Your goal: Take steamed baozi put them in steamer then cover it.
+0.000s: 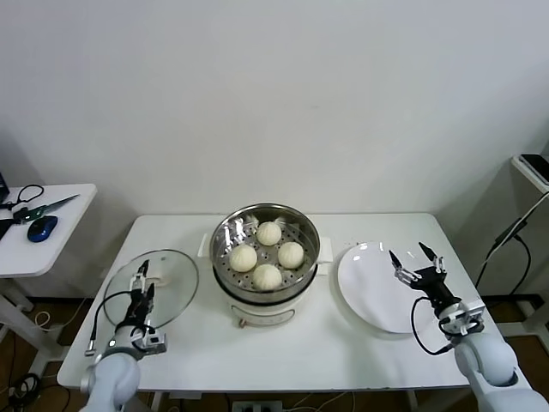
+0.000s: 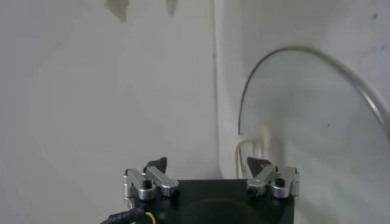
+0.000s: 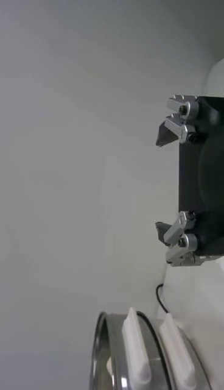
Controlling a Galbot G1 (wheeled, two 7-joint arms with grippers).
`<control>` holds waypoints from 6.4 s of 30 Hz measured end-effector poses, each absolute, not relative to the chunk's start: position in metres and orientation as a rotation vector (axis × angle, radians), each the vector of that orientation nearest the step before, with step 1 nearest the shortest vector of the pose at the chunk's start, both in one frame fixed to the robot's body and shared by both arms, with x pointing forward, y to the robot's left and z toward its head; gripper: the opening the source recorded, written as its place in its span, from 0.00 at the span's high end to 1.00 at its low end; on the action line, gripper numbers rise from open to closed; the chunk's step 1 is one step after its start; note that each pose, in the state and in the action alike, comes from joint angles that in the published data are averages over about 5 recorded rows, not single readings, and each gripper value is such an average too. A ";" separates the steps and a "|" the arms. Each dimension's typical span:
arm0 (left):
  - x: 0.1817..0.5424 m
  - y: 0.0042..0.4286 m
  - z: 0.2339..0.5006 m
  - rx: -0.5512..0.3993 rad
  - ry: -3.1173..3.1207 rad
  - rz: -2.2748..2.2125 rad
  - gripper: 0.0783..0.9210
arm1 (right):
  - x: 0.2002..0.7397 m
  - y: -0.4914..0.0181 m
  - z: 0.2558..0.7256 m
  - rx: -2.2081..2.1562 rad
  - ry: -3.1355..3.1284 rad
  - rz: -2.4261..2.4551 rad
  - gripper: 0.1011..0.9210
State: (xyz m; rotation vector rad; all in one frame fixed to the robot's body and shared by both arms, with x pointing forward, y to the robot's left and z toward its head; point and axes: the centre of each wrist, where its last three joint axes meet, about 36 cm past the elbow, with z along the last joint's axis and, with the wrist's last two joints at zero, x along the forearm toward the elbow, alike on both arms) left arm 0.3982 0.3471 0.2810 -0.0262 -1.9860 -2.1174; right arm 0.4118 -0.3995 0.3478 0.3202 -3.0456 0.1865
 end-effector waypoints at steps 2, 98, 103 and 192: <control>0.405 0.349 0.277 -0.020 -1.980 -2.113 0.12 | 0.411 -0.400 0.345 0.315 -3.043 0.188 0.12; 0.409 0.121 0.469 0.080 -2.281 -2.194 0.92 | 0.441 -0.422 0.304 0.300 -2.979 0.348 0.12; 0.420 0.088 0.466 0.033 -2.307 -2.180 0.92 | 0.439 -0.423 0.302 0.295 -2.976 0.351 0.12; 0.375 0.116 0.454 0.023 -2.370 -2.055 0.12 | 0.428 -0.435 0.312 0.234 -2.926 0.363 0.12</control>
